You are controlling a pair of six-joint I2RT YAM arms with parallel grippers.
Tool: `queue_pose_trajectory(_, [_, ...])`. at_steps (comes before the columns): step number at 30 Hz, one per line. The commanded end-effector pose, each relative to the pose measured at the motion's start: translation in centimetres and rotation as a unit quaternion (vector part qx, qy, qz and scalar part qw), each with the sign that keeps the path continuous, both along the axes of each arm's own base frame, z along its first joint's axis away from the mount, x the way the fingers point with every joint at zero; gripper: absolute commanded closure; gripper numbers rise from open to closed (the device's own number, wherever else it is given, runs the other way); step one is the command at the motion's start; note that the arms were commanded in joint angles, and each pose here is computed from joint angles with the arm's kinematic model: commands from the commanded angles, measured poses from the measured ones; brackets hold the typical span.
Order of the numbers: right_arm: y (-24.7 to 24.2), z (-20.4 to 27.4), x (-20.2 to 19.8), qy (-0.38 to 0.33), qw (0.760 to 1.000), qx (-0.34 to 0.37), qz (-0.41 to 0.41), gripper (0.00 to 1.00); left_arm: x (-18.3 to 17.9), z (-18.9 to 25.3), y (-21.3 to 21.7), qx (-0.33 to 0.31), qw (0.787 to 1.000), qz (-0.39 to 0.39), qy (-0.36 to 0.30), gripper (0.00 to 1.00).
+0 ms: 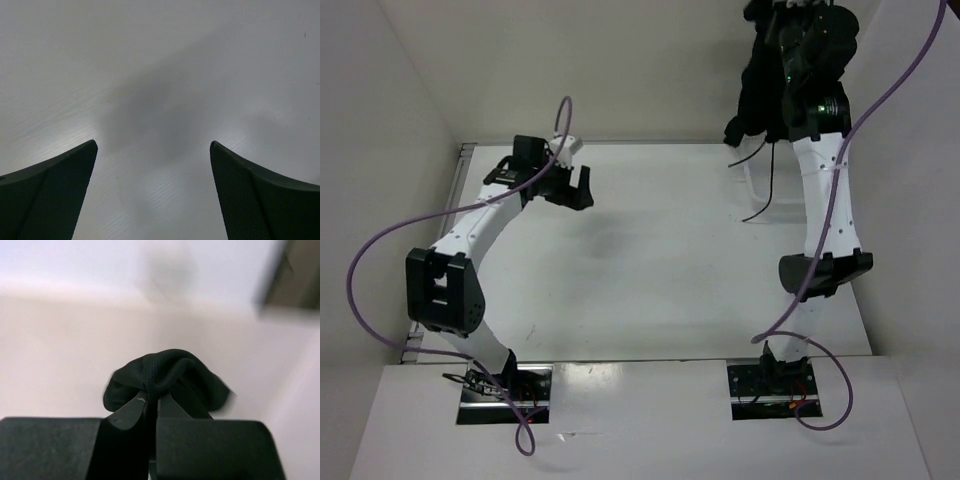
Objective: Fold and stack the shorts
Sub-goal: Grab the shorts from the pile, then move the shorts to the center of the board
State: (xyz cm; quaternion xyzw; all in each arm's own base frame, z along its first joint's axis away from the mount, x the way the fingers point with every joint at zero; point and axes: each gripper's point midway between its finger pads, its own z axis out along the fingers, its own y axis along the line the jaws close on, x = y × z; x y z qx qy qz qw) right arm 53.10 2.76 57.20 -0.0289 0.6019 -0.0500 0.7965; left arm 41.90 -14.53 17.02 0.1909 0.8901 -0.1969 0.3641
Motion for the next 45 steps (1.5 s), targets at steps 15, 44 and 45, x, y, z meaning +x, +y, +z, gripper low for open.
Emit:
queue_pose_trajectory(15, [19.3, 4.2, -7.9, -0.005, 0.949, 0.122, 0.290, 1.00, -1.9, 9.4, 10.0, 0.029, 0.975, 0.145, -0.165, 0.00])
queue_pose_trajectory(44, [30.8, -43.9, -31.0, 0.444, 0.663, -0.310, 0.517, 0.09, -15.9, -10.7, 8.6, 0.129, 0.983, 0.097, 0.086, 0.00])
queue_pose_trajectory(45, [31.2, -44.3, -31.5, 0.433, 0.663, -0.324, 0.518, 0.09, -16.0, -10.9, 8.2, 0.130, 0.984, 0.090, 0.085, 0.00])
